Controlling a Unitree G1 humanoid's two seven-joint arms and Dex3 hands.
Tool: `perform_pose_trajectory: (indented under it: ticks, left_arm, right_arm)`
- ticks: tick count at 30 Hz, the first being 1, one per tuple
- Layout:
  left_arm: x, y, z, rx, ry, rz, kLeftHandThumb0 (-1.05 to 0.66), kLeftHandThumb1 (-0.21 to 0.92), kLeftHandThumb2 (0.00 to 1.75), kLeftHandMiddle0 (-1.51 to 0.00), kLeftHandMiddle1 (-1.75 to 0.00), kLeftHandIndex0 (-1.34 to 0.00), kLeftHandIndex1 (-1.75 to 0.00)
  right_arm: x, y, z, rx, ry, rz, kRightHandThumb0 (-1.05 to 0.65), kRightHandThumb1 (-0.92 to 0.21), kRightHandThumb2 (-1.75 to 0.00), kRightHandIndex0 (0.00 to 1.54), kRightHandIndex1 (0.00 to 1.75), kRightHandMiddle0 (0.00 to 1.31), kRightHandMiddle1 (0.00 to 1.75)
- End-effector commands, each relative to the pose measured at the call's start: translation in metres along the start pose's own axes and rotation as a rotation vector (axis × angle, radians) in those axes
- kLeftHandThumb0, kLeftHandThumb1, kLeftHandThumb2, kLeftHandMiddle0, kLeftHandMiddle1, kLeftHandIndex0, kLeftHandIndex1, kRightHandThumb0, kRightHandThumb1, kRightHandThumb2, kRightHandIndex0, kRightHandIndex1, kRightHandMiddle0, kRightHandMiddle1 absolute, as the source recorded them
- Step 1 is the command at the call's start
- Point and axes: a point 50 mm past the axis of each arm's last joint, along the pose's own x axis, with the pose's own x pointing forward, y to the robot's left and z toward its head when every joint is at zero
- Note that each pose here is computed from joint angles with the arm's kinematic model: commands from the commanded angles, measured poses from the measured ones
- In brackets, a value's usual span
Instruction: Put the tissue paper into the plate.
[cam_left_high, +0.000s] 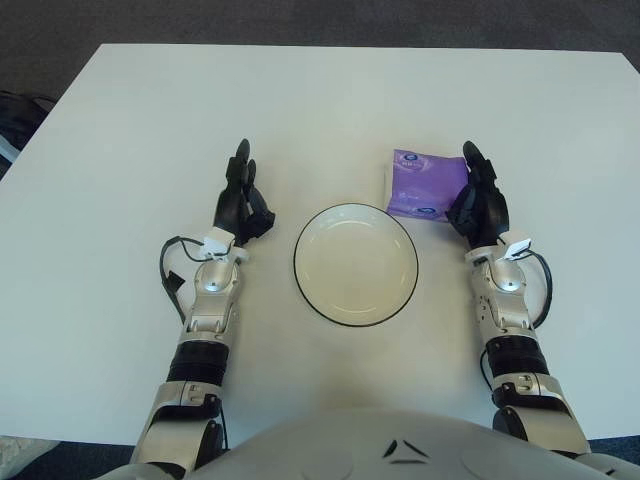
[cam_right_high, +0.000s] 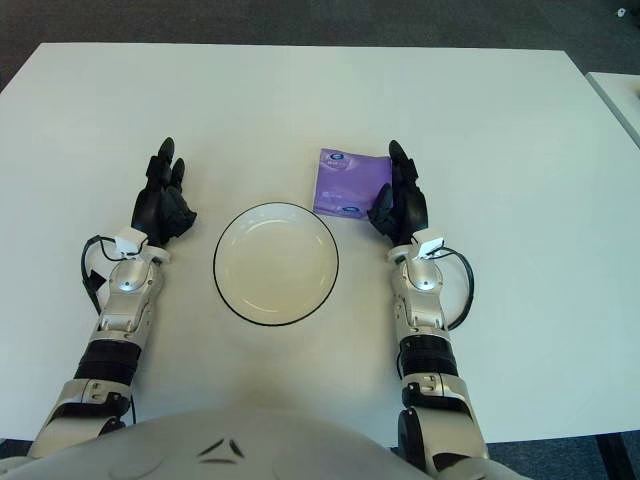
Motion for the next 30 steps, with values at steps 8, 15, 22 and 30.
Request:
perform_pose_trajectory:
  ticks: [8, 15, 22, 30]
  left_arm:
    - [-0.018, 0.000, -0.034, -0.007, 0.175, 0.005, -0.90, 0.92, 1.09, -0.20, 0.00, 0.00, -0.18]
    - [-0.018, 0.000, -0.033, -0.009, 0.173, 0.007, -0.90, 0.92, 1.09, -0.20, -0.01, 0.00, -0.17]
    - [-0.018, 0.000, -0.033, -0.011, 0.173, 0.008, -0.90, 0.92, 1.09, -0.20, 0.00, 0.00, -0.17]
    - [-0.018, 0.000, -0.033, -0.001, 0.174, 0.006, -0.90, 0.92, 1.10, -0.19, 0.00, 0.00, -0.17]
  right_arm:
    - [-0.046, -0.002, -0.047, 0.010, 0.274, -0.035, -0.75, -0.92, -0.97, 0.06, 0.01, 0.00, 0.17]
    - [-0.048, -0.002, -0.042, -0.004, 0.251, -0.034, -0.76, -0.92, -0.98, 0.06, 0.01, 0.00, 0.19]
    - [-0.056, -0.005, -0.019, -0.031, 0.155, -0.040, -0.74, -0.92, -0.98, 0.07, 0.01, 0.00, 0.22]
    - [-0.062, -0.014, 0.017, -0.107, -0.003, -0.096, -0.71, -0.92, -0.98, 0.10, 0.02, 0.00, 0.28]
